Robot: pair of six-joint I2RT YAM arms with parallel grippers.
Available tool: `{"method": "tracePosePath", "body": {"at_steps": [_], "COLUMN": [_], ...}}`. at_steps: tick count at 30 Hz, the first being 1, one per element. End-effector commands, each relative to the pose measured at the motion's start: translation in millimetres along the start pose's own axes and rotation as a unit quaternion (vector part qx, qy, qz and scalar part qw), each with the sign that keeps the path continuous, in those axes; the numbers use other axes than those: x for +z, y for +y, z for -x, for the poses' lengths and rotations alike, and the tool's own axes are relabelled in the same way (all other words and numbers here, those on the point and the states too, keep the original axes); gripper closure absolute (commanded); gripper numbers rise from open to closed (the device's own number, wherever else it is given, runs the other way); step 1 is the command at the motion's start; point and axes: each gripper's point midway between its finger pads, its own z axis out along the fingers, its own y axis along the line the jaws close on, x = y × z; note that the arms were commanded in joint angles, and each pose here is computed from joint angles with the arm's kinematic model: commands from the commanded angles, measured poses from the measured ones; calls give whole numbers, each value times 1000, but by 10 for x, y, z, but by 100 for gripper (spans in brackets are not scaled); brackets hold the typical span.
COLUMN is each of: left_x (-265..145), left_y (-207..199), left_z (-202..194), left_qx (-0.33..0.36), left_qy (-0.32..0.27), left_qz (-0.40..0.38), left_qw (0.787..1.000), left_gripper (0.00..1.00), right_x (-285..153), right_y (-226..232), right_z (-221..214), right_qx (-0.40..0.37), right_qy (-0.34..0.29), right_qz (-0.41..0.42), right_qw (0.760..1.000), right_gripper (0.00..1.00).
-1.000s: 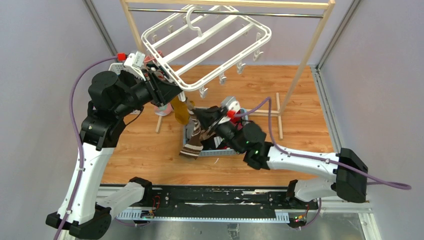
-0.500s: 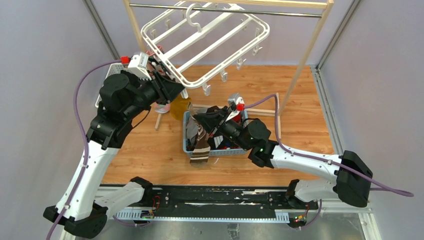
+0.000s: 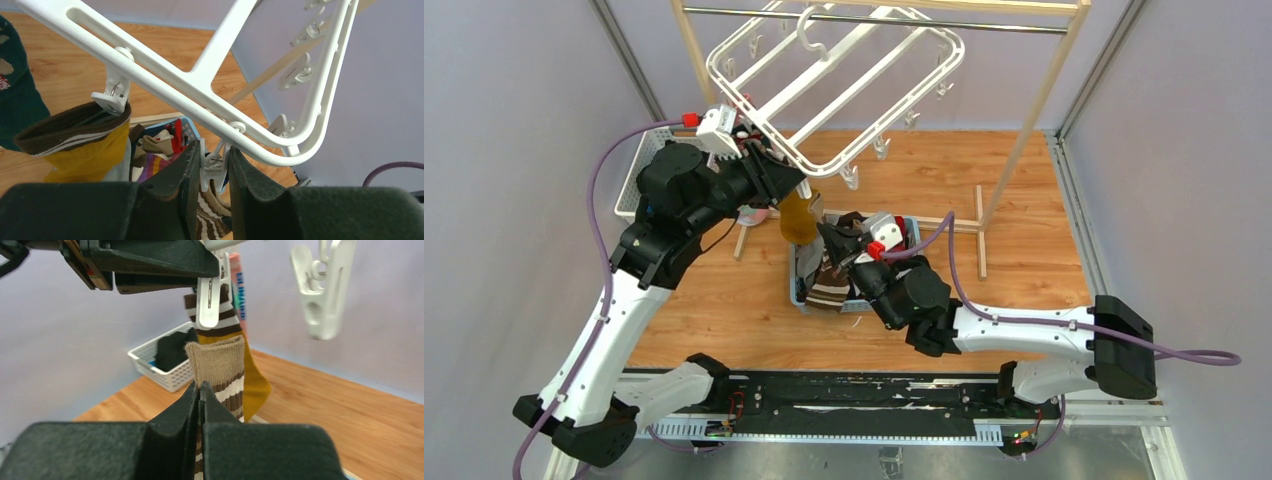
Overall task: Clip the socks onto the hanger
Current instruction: Clamp the sock onto the hanger.
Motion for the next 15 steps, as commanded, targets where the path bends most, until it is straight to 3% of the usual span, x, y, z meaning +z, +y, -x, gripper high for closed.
{"method": "tracePosePath", "body": {"at_steps": [1, 15], "left_x": [86, 178], "left_y": [45, 13], "left_z": [11, 4], "left_qx": [-5, -16], "left_qy": [0, 11], "left_qz": [18, 22], "left_qw": [1000, 1000], "left_gripper": [100, 100], "right_x": [19, 99], "right_y": [-166, -141], "right_z": [146, 208], "right_qx": [-69, -103], "right_qy": [-21, -42], "right_qz": [-66, -83], "right_qw": [995, 990], "right_gripper": [100, 100]}}
